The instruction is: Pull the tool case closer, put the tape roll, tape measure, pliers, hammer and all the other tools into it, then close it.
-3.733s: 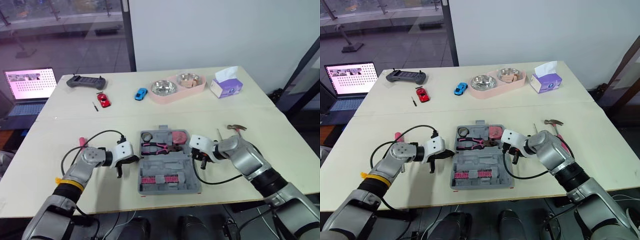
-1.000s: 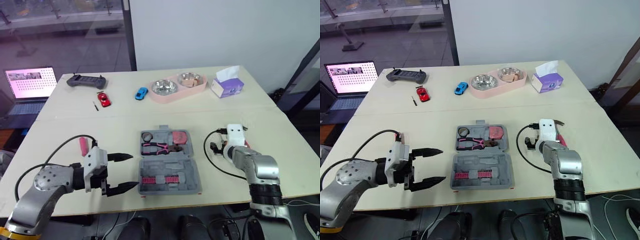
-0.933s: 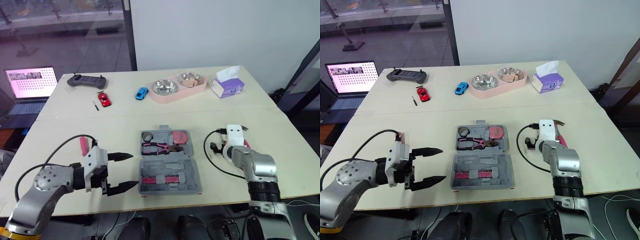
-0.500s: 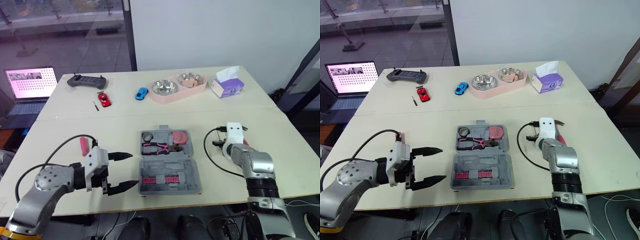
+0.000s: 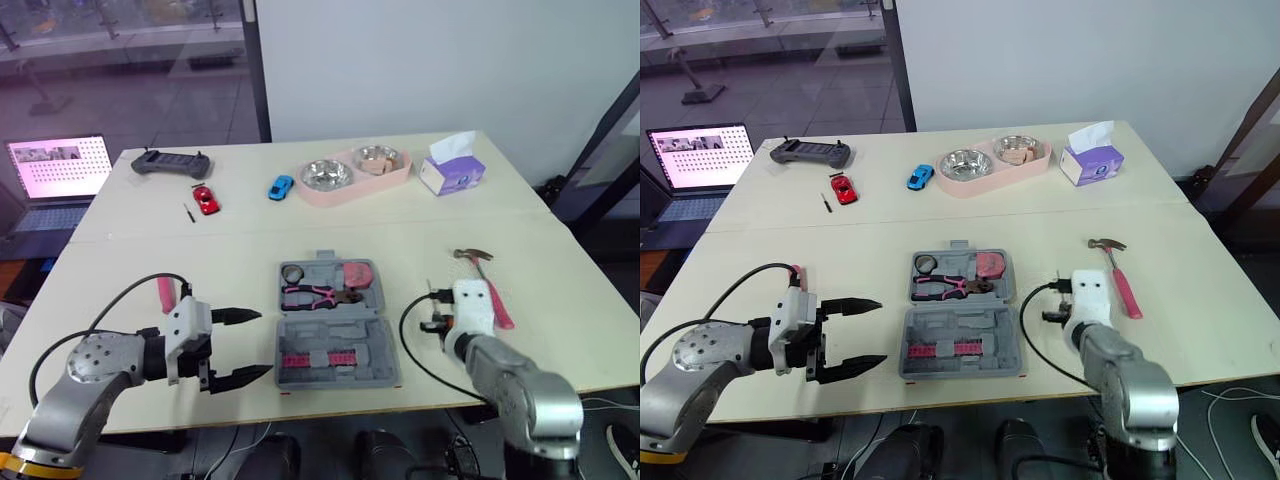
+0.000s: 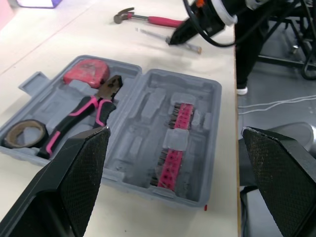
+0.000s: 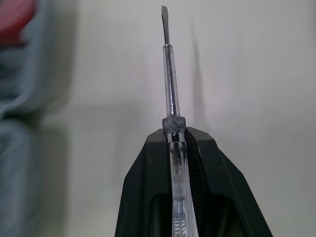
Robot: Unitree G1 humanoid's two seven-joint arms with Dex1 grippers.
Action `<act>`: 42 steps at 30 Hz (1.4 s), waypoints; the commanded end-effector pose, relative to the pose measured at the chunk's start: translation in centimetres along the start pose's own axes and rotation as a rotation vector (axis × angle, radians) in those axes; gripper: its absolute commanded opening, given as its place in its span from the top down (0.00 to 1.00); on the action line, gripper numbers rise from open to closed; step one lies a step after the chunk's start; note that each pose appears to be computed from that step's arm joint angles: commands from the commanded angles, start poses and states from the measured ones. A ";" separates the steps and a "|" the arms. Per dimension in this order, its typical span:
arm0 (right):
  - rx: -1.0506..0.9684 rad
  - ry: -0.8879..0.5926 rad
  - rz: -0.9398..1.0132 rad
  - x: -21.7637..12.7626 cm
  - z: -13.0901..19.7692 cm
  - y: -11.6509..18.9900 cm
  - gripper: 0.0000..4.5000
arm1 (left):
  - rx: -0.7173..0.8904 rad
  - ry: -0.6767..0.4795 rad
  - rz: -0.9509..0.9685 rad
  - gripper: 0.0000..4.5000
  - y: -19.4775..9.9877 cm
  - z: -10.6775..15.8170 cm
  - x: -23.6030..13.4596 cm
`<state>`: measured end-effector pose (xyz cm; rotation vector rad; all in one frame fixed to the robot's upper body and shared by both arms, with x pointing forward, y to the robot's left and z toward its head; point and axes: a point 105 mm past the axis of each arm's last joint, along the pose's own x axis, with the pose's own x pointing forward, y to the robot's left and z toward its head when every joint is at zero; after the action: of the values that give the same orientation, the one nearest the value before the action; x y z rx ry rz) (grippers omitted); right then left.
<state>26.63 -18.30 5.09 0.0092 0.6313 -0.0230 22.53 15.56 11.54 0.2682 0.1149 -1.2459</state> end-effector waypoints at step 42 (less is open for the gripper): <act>-2.055 -0.205 0.785 -4.5 9.0 1.8 0.24 | 0.079 -0.012 -0.026 0.00 1.2 2.4 1.5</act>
<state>28.80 -16.70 15.71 -1.4913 0.2417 1.2234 23.97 14.02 13.10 0.3084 0.0842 -1.2736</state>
